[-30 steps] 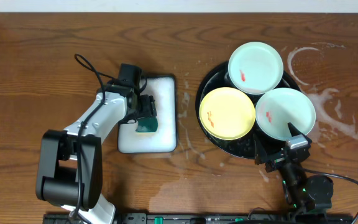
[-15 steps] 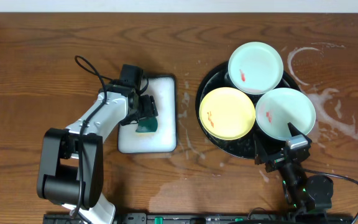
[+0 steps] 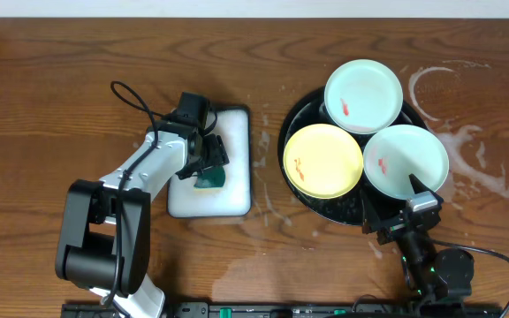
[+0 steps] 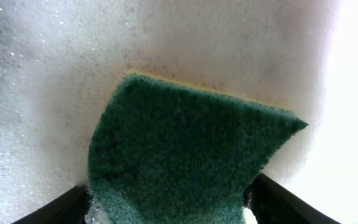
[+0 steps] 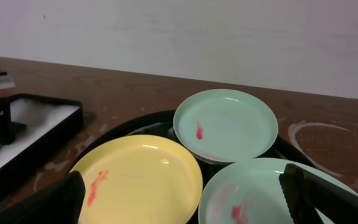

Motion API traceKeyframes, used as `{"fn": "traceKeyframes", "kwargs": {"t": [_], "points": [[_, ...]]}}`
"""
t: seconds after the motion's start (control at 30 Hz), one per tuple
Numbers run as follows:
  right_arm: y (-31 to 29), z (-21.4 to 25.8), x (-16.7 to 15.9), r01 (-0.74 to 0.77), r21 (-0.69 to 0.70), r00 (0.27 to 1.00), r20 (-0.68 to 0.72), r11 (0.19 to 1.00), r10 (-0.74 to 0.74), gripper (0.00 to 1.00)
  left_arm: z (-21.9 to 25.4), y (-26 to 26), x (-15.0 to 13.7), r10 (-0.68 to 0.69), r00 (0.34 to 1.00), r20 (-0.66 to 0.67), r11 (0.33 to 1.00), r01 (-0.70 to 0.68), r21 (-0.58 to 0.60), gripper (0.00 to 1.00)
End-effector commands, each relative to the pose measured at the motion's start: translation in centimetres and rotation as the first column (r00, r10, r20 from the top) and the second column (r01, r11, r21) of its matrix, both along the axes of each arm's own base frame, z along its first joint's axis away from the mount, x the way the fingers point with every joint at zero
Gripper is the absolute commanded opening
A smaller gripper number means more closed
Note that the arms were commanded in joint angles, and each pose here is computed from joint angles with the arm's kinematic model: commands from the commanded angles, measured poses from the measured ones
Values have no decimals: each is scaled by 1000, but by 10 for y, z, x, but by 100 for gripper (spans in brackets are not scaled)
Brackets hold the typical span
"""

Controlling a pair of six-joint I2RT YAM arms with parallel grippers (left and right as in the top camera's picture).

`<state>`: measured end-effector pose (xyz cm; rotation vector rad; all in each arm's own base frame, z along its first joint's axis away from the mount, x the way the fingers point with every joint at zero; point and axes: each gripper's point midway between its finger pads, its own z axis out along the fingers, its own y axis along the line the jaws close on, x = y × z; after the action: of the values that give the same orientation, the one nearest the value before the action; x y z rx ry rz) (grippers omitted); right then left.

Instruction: Clean dirty plates on tray and stack at the side

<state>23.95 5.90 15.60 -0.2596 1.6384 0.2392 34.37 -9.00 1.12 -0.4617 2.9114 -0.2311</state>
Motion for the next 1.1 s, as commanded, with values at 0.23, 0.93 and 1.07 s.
{"fn": "traceKeyframes", "kwargs": {"t": [0.23, 0.93, 1.07], "points": [[1, -2, 0, -6, -12, 1000, -1, 1000, 6, 99, -10, 1, -8, 13, 999, -35, 1000, -13, 6, 40], [1, -2, 0, -6, -12, 1000, -1, 1000, 6, 99, 96, -4, 15, 17, 968, 251, 998, -2, -60, 8], [1, -2, 0, -6, -12, 1000, 0, 1000, 6, 99, 129, -3, 14, 24, 941, 338, 997, 4, -81, 8]]}}
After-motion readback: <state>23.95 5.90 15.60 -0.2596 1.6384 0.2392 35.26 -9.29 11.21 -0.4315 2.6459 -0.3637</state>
